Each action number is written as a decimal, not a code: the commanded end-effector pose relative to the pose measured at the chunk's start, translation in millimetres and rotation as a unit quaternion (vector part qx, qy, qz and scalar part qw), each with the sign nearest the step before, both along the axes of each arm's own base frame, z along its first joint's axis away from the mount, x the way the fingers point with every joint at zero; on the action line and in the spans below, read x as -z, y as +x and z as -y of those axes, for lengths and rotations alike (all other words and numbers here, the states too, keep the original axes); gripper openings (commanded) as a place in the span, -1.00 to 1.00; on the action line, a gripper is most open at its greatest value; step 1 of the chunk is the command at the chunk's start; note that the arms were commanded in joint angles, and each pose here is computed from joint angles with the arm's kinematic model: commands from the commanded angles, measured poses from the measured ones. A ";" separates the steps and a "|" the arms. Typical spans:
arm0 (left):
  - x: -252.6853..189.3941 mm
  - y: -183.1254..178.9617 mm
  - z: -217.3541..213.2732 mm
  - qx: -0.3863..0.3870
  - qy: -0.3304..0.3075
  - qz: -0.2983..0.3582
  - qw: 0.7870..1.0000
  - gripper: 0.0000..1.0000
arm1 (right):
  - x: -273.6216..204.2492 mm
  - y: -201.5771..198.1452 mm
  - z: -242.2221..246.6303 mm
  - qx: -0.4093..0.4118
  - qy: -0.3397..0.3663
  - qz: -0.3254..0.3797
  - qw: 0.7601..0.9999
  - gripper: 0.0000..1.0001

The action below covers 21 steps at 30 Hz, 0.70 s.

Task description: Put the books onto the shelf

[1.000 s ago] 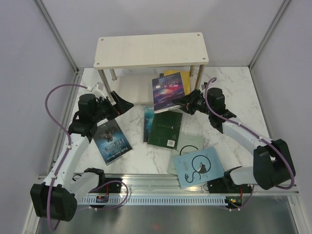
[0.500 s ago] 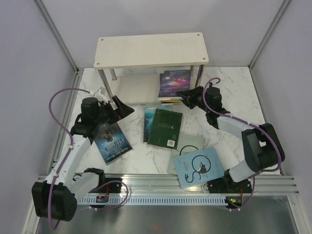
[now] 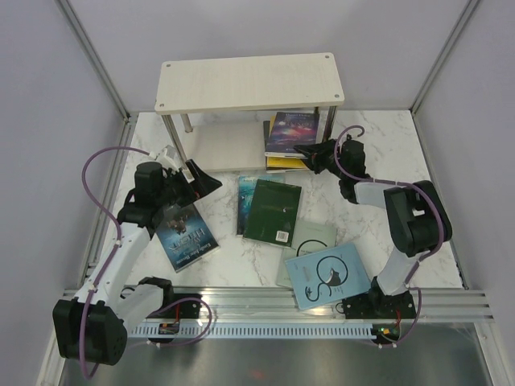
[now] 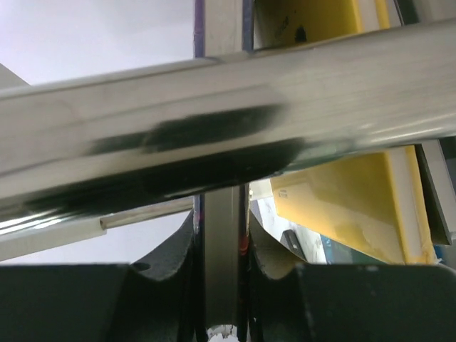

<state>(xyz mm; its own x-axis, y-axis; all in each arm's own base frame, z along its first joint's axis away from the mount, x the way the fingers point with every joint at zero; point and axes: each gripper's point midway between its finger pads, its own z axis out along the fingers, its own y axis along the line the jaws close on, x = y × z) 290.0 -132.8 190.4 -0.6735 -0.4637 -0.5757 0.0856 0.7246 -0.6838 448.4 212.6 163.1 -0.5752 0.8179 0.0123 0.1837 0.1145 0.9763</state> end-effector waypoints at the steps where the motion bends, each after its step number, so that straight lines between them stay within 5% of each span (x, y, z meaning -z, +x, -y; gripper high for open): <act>1: -2.3 -0.6 2.3 0.019 0.006 0.022 1.000 0.99 | -49.4 13.0 -2.3 -0.018 0.043 0.081 0.996 -0.77; 2: -0.5 -0.1 2.6 0.019 0.006 0.019 1.000 1.00 | -45.0 11.9 -2.3 -0.023 0.045 0.077 0.996 -0.56; 3: -0.2 -0.1 2.7 0.019 0.005 0.019 1.000 1.00 | -39.0 8.9 -3.3 -0.026 0.046 0.070 0.996 -0.10; 5: 1.3 0.5 2.7 0.019 0.006 0.017 1.000 0.99 | -33.7 4.6 -4.1 -0.031 0.048 0.063 0.996 0.28; 21: 2.0 1.7 3.3 0.019 0.002 0.011 1.000 0.99 | -8.0 -30.5 -0.2 -0.089 0.098 -0.010 0.991 0.45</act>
<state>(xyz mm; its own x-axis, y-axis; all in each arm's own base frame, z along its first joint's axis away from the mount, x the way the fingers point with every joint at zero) 289.0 -133.2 182.5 -0.6848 -0.4615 -0.5640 0.0755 0.7249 -0.6847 426.6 205.2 148.1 -0.6437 0.7461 0.1702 0.2494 -0.0057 0.9684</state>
